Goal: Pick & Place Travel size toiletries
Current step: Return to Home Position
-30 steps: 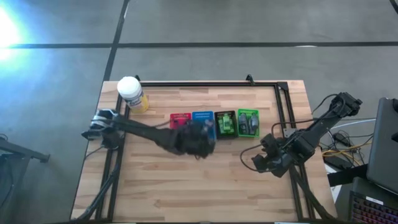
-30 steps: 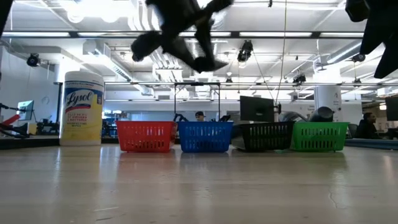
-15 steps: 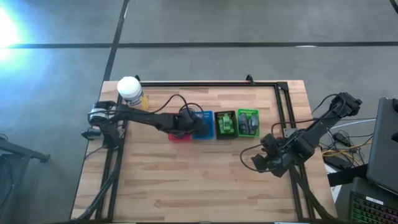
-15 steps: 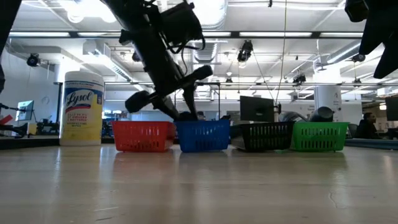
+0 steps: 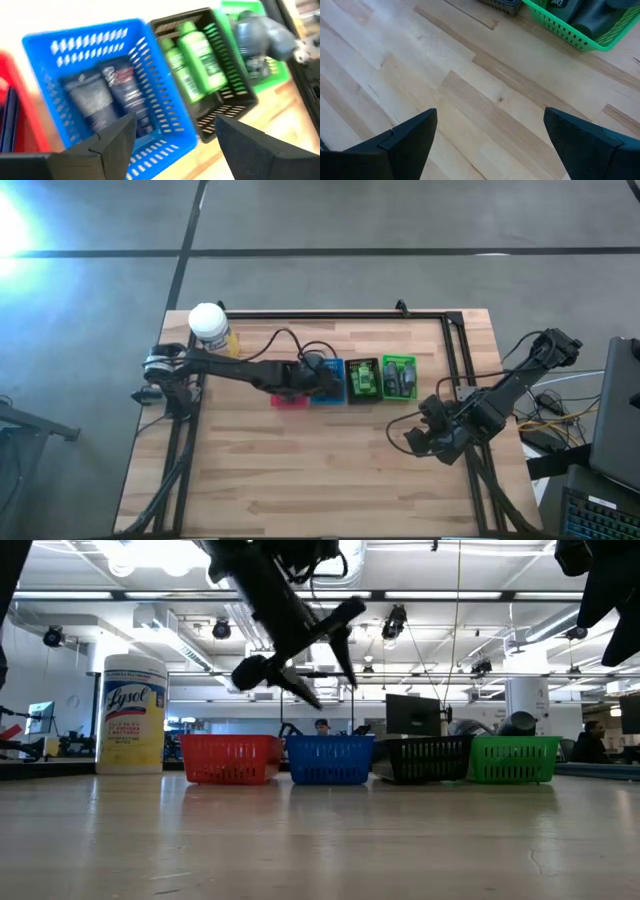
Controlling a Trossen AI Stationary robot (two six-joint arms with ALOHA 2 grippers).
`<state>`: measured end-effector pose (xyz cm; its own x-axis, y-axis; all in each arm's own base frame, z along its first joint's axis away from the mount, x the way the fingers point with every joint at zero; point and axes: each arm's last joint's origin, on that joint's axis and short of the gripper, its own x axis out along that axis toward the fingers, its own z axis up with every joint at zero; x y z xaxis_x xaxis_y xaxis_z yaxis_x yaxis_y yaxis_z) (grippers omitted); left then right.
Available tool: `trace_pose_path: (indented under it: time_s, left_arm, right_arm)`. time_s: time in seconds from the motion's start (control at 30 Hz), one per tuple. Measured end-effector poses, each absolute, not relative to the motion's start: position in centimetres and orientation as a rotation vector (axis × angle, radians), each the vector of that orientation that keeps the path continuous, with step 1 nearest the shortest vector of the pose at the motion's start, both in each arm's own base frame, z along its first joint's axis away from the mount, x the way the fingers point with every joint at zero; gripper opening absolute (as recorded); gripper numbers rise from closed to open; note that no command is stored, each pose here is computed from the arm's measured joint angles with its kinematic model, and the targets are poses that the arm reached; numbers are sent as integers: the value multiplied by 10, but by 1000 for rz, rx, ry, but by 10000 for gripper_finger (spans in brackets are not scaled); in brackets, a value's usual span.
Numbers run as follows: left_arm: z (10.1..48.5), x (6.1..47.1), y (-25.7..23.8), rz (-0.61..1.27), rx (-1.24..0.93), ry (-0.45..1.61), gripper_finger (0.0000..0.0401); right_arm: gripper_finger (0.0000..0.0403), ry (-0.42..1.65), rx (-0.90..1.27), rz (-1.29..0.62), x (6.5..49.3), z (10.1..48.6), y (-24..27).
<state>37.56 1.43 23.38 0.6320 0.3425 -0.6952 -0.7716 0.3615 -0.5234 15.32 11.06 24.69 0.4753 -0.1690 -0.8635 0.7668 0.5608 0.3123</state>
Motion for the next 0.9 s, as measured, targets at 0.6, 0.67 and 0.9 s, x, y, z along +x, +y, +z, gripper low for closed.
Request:
trace_pose_path:
  time_s: [0.6,0.67,0.9]
  left_arm:
    - [345,360,-78,166,-574,490,264]
    - [351,354,-82,157,-611,482,264]
    - [369,342,-96,36,-544,401,264]
  right_arm:
    - [364,934,715,-513,157,263,115]
    - [363,913,662,-413,159,271,117]
    - [363,725,646,-144,146,306,100]
